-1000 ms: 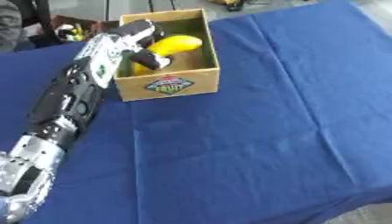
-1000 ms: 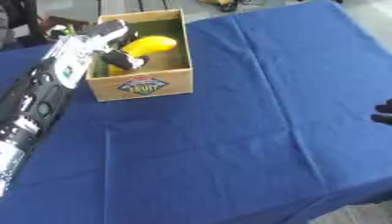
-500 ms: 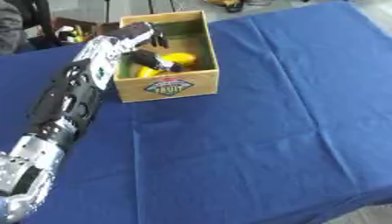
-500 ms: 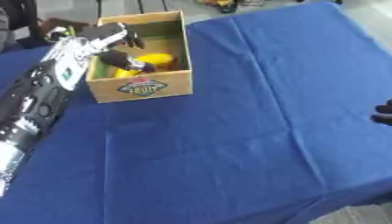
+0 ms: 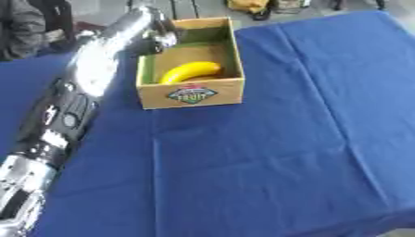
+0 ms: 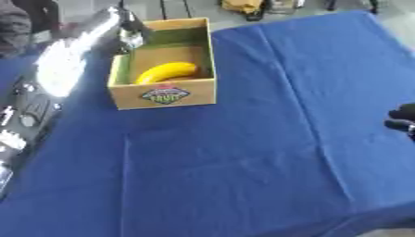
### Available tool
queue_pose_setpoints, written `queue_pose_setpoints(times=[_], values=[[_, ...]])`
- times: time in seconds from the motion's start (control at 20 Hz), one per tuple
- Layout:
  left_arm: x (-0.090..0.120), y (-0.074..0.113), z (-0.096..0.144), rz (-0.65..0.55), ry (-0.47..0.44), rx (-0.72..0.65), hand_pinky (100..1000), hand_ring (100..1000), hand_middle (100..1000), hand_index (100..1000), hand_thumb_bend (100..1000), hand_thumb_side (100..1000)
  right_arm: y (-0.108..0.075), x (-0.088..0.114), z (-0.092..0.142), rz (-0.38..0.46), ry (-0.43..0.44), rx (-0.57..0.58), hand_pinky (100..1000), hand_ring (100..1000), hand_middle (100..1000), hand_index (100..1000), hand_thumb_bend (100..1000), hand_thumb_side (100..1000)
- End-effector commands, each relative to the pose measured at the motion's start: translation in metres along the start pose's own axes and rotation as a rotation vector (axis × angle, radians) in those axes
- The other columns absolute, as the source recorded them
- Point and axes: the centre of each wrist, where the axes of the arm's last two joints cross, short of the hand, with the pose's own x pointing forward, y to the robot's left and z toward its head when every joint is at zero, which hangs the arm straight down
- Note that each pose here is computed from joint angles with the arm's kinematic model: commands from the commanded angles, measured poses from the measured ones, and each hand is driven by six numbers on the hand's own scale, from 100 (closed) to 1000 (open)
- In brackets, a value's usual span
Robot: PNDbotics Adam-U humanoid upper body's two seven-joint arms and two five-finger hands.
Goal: Pick up objects on the table and place them in the box.
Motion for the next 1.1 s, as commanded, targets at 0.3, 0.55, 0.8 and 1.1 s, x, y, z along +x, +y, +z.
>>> queue_pose_setpoints(times=[0.3,0.55,0.8,1.1], values=[[0.047,0.009,0.056,0.349,-0.111,0.118,773,624,580,659,375,960,-0.012,0.010,-0.003,0.039,-0.023,-0.016,650,651,582,764,100,875],[0.037,-0.015,0.101,0.536,0.023,0.192,776,622,583,664,389,1000,-0.016,0.011,-0.001,0.048,-0.024,-0.034,650,650,582,763,100,874],[0.031,-0.037,0.129,0.659,0.119,0.253,777,622,583,666,402,1000,-0.019,0.009,0.002,0.047,-0.018,-0.052,650,650,581,763,100,874],[0.030,-0.050,0.139,0.720,0.164,0.283,776,620,582,673,357,1000,-0.018,0.008,0.004,0.043,-0.016,-0.059,651,653,583,764,100,874]])
